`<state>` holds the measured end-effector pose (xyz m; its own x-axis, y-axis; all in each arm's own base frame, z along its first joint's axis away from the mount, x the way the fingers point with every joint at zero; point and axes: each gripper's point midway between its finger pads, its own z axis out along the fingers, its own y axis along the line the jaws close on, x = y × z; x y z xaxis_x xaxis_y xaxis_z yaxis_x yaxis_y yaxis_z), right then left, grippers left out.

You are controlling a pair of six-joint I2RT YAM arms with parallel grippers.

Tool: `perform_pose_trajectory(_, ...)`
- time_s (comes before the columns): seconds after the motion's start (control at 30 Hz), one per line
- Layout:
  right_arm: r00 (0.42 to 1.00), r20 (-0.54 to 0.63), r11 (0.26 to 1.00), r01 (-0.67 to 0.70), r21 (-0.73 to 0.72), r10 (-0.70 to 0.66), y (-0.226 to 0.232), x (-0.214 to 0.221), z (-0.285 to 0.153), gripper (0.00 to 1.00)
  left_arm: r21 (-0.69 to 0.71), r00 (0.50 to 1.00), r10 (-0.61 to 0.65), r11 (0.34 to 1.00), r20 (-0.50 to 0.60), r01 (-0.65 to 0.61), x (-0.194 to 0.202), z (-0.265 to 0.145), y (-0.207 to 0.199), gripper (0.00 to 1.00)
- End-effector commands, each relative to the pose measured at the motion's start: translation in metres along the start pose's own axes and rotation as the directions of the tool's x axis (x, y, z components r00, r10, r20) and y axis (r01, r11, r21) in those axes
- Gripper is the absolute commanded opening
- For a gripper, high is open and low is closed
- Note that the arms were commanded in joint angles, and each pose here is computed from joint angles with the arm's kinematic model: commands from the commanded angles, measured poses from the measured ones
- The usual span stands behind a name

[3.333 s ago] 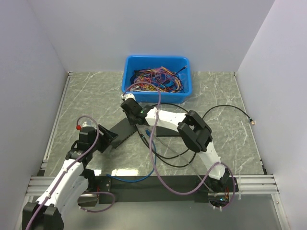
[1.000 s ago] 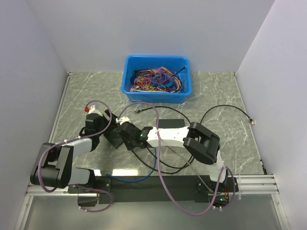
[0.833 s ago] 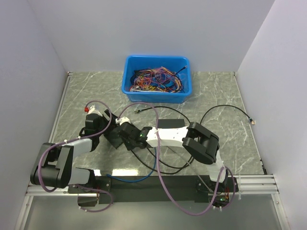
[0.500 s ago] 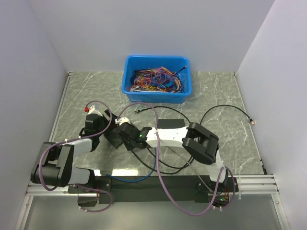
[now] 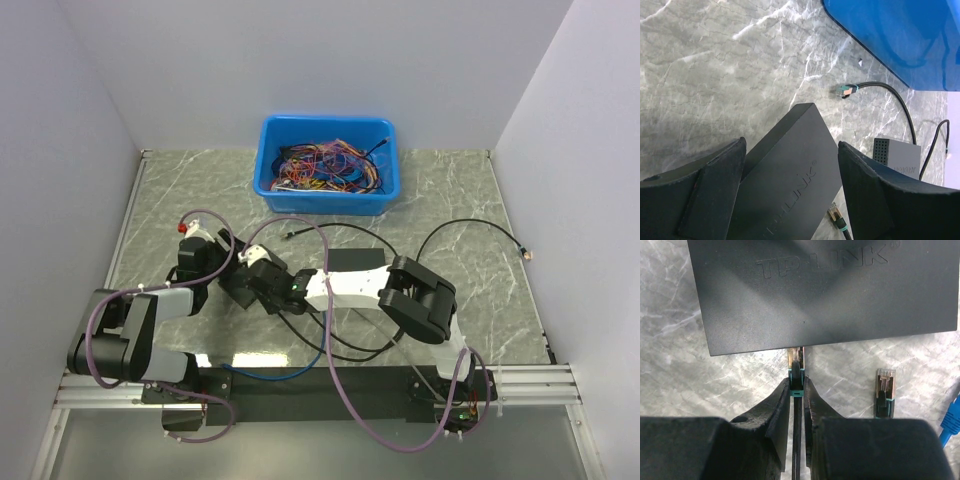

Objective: Insert the plug into the switch port

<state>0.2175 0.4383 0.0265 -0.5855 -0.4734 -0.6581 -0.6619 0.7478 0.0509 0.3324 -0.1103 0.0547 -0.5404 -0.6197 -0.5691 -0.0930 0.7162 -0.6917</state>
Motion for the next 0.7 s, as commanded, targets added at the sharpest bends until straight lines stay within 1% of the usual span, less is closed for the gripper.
perform_pose_trajectory(0.0, 0.986, 0.164, 1.0, 0.001, 0.019, -0.005, -0.004, -0.042, -0.008, 0.0, 0.02, 0.991, -0.039, 0.999, -0.131, 0.042, 0.034, -0.005, 0.002, 0.79)
perform_pose_trajectory(0.2, 0.979, 0.193, 0.998, 0.058, 0.031, -0.063, -0.01, -0.043, -0.013, 0.0, 0.04, 0.987, -0.037, 0.998, -0.158, 0.044, 0.039, -0.005, 0.0, 0.77)
perform_pose_trajectory(0.43, 0.969, 0.236, 0.998, 0.062, 0.032, -0.068, -0.008, -0.054, -0.013, 0.0, 0.062, 0.983, -0.036, 0.997, -0.182, 0.048, 0.045, -0.005, -0.002, 0.76)
perform_pose_trajectory(0.67, 0.958, 0.272, 0.996, 0.086, 0.033, -0.092, -0.01, -0.056, -0.015, 0.0, 0.085, 0.975, -0.017, 0.996, -0.223, 0.036, 0.06, -0.009, -0.007, 0.75)
